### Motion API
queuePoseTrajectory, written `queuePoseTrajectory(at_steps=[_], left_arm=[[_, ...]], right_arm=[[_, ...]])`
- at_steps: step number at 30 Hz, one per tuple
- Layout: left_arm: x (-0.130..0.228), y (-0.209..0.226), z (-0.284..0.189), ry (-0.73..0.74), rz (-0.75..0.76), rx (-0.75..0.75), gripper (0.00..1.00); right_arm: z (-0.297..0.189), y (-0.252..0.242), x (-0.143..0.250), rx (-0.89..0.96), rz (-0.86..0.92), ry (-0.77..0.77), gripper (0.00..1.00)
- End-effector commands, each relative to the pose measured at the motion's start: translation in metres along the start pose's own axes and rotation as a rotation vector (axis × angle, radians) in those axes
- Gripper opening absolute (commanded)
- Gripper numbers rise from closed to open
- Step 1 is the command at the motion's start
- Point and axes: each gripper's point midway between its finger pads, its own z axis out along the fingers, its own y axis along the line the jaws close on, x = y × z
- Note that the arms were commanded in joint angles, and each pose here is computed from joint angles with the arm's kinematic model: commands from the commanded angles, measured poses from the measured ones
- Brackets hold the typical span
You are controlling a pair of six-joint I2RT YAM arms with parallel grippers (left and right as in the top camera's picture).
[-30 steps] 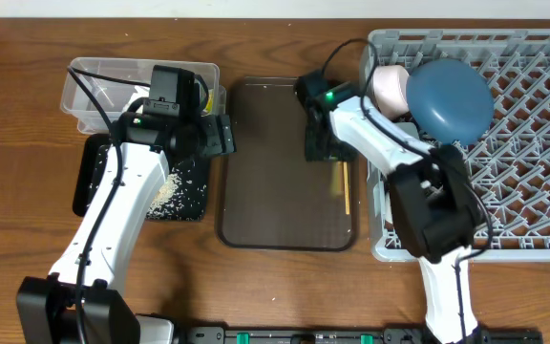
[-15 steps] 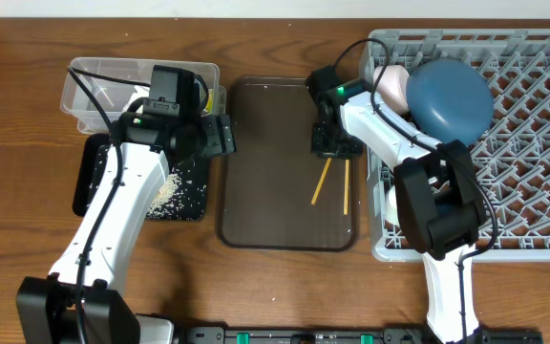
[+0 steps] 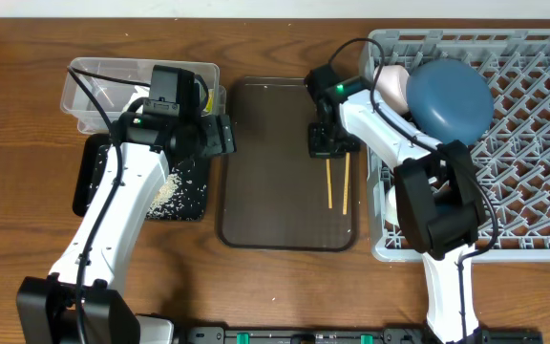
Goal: Sort waste into correct bins and load items into the dishwasher rack
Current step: 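Carry the chopstick into the rack and lay it down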
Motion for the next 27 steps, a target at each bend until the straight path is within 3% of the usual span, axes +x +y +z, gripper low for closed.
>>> queuePoseTrajectory(at_steps=[1, 7, 13, 19, 27], left_arm=[[-0.002, 0.002, -0.005, -0.018, 0.005, -0.008, 0.88], [-0.002, 0.002, -0.005, -0.018, 0.005, -0.008, 0.88], [-0.002, 0.002, -0.005, -0.018, 0.005, -0.008, 0.88], [-0.002, 0.002, -0.005, -0.018, 0.005, -0.008, 0.88], [-0.002, 0.002, -0.005, -0.018, 0.005, -0.008, 0.88]], right_arm=[[-0.071, 0.015, -0.018, -0.089, -0.064, -0.146, 0.01], [-0.156, -0.033, -0.020, -0.065, 0.082, -0.293, 0.01], [-0.201, -0.145, 0.002, 0.153, 0.537, -0.354, 0.02], [-0.200, -0.235, 0.049, 0.373, 1.100, -0.326, 0.02], [-0.168, -0.287, 0.070, 0.414, 1.345, -0.292, 0.02]])
